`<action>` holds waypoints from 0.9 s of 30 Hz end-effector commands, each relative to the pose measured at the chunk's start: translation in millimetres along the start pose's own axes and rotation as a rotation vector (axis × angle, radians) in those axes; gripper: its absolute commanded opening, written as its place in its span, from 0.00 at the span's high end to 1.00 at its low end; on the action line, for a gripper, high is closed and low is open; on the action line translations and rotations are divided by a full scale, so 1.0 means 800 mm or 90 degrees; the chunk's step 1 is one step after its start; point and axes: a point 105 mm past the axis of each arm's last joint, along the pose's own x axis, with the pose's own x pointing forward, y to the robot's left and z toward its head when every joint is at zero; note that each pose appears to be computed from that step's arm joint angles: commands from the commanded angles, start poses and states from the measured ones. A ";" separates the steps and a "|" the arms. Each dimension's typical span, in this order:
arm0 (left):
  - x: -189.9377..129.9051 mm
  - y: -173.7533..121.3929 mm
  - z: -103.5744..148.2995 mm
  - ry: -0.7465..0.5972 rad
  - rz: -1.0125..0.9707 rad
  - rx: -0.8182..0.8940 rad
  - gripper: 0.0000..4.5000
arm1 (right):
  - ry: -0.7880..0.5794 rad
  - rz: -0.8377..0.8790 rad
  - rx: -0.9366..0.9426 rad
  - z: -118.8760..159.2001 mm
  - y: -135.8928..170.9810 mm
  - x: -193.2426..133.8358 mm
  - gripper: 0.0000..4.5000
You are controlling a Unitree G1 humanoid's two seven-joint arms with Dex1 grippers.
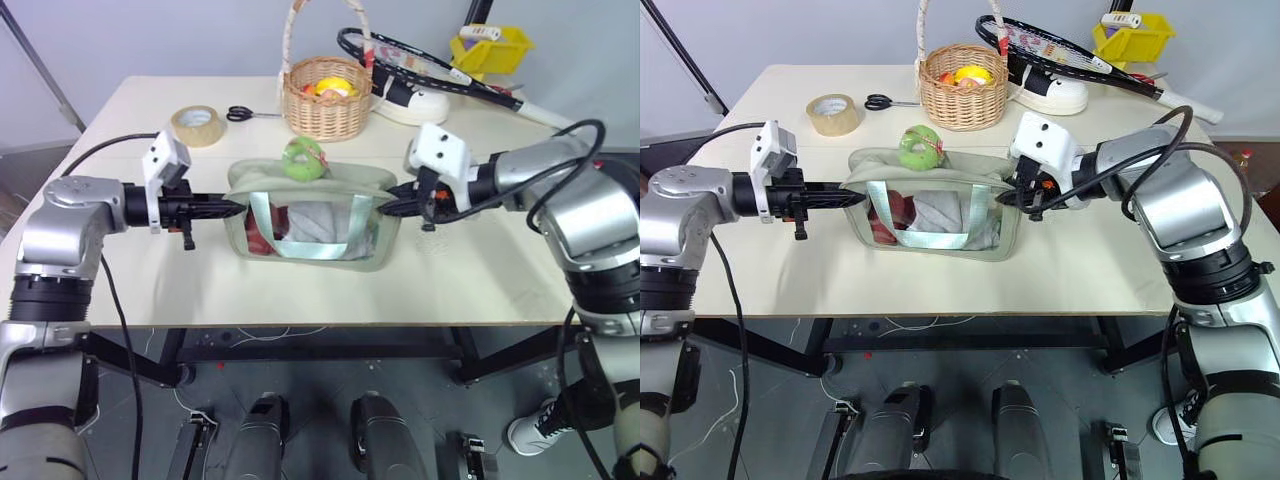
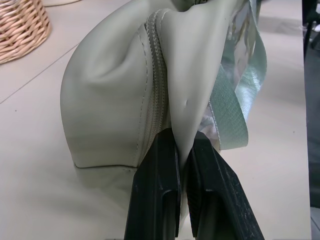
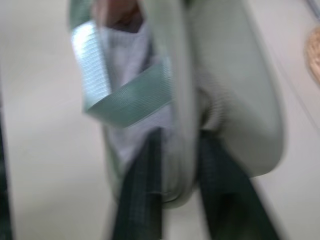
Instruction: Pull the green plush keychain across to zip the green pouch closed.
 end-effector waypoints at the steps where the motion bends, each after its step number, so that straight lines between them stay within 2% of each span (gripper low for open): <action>1: -0.001 -0.005 0.011 -0.019 0.000 0.022 1.00 | -0.099 -0.005 -0.061 0.057 -0.003 -0.025 0.30; 3: 0.001 -0.005 0.011 -0.019 0.005 0.021 1.00 | -0.132 -0.014 -0.063 0.075 -0.008 -0.028 0.06; 4: 0.001 -0.006 0.011 -0.020 0.006 0.020 1.00 | -0.138 -0.017 -0.064 0.081 -0.010 -0.027 0.03; 9: 0.003 -0.007 0.011 -0.024 0.010 0.015 1.00 | -0.171 -0.041 -0.059 0.119 -0.023 0.009 0.03; 14: 0.004 -0.008 0.012 -0.024 0.013 0.013 1.00 | -0.153 -0.054 -0.063 0.131 -0.028 0.043 0.03; 17: 0.004 -0.008 0.012 -0.024 0.014 0.014 1.00 | -0.104 -0.049 -0.068 0.123 -0.026 0.062 0.03; 20: 0.004 -0.008 0.013 -0.025 0.015 0.015 1.00 | -0.073 -0.054 -0.063 0.113 -0.029 0.069 0.21; 27: 0.003 -0.009 0.013 -0.022 0.015 0.015 1.00 | -0.091 -0.042 -0.041 0.118 -0.027 0.059 1.00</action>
